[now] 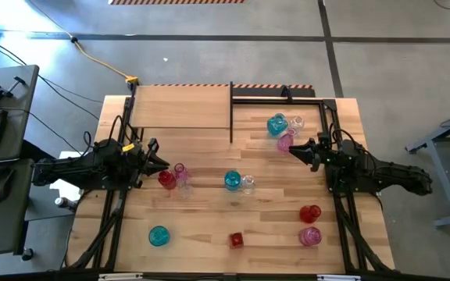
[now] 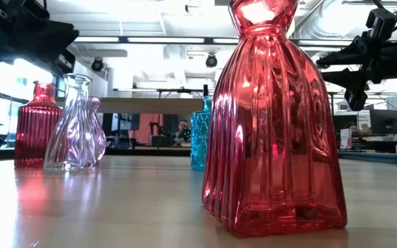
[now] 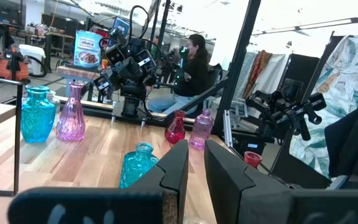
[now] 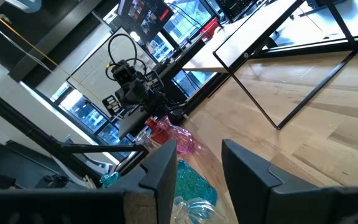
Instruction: Sort vases onto shelf
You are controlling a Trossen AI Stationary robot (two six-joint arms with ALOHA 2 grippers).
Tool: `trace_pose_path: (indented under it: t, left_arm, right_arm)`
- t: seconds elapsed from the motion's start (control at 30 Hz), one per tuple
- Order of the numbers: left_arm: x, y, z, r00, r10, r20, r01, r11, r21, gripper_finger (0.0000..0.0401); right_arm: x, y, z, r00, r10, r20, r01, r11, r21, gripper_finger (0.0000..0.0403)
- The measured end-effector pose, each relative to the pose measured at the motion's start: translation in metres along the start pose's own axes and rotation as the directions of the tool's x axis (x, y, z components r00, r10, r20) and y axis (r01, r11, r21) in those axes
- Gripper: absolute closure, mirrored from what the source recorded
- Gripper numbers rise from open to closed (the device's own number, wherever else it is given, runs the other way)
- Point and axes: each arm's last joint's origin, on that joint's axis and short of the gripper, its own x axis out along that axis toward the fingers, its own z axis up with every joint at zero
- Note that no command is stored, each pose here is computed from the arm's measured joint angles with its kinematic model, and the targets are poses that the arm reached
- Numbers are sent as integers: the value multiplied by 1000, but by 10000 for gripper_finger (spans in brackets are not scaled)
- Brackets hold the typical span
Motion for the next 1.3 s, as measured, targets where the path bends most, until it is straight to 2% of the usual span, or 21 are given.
trace_pose_path:
  t: [0.37,0.47,0.63,0.83,1.13,1.3]
  left_arm:
    - [0,0,0,1000,0,0,0,1000,-14,356]
    - [0,0,0,1000,13,3,-13,996,-92,356]
    - [0,2,0,998,62,15,-56,963,-263,356]
    - [0,4,1,989,141,35,-130,966,-223,356]
    - [-1,6,1,978,202,51,-191,967,-170,356]
    - [-1,6,1,978,202,51,-191,967,-170,356]
  right_arm:
    - [0,0,0,1000,0,0,0,1000,0,286]
    - [0,0,0,1000,0,0,0,1000,0,286]
    - [0,0,0,1000,0,0,0,1000,0,286]
    - [0,0,0,1000,0,0,0,1000,0,286]
    - [0,0,0,1000,0,0,0,1000,0,286]
    - [0,0,0,1000,0,0,0,1000,0,286]
